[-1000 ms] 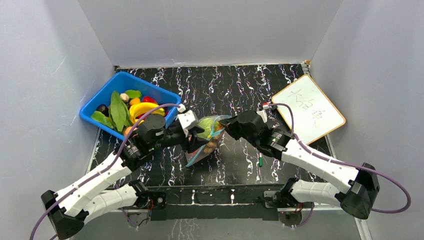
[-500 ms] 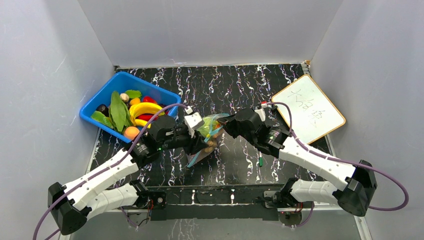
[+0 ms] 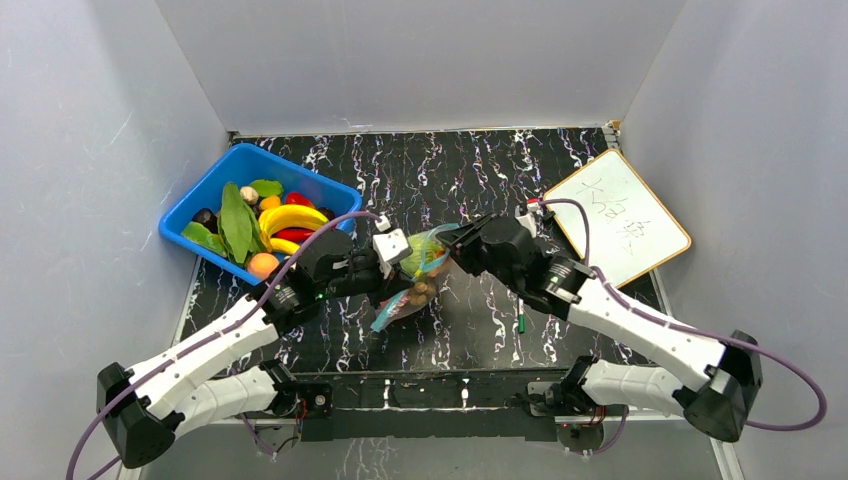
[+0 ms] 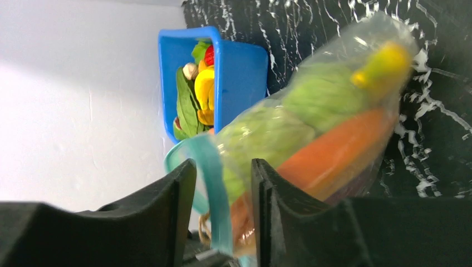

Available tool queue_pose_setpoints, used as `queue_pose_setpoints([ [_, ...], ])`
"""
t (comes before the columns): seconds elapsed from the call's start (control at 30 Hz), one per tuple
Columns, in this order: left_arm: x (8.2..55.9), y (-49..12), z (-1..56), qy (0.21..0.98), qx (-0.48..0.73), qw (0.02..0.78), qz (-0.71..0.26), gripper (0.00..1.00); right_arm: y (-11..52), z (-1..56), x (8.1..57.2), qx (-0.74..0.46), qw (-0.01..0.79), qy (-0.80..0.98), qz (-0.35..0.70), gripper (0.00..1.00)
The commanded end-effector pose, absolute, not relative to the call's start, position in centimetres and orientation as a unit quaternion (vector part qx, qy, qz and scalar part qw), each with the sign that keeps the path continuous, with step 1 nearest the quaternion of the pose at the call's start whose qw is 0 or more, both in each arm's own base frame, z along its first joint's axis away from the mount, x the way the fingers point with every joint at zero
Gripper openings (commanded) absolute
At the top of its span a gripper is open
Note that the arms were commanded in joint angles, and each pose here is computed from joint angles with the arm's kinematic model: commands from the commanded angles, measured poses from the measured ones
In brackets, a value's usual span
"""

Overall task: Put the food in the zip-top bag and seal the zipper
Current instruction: Zip the zipper food storage bag at the center of the board.

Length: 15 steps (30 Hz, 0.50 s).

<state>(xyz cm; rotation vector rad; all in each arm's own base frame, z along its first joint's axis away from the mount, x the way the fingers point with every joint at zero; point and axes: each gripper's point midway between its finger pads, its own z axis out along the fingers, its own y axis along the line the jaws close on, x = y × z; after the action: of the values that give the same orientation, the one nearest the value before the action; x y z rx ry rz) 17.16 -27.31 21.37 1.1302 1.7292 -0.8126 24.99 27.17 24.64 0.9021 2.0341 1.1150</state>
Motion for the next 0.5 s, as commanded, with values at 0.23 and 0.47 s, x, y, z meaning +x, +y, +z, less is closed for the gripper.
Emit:
queue_pose_setpoints([
  [0.23,16.2,-27.7,28.4,0.595,0.538,0.502,-0.324,0.0,23.6,39.0,18.3,-0.227,0.634,0.633,0.383,0.55],
  [0.47,15.1,-28.1,28.7,0.542,0.574,0.515,-0.333,0.0,26.4,38.4,16.5,-0.472,0.589,0.576,0.313,0.58],
])
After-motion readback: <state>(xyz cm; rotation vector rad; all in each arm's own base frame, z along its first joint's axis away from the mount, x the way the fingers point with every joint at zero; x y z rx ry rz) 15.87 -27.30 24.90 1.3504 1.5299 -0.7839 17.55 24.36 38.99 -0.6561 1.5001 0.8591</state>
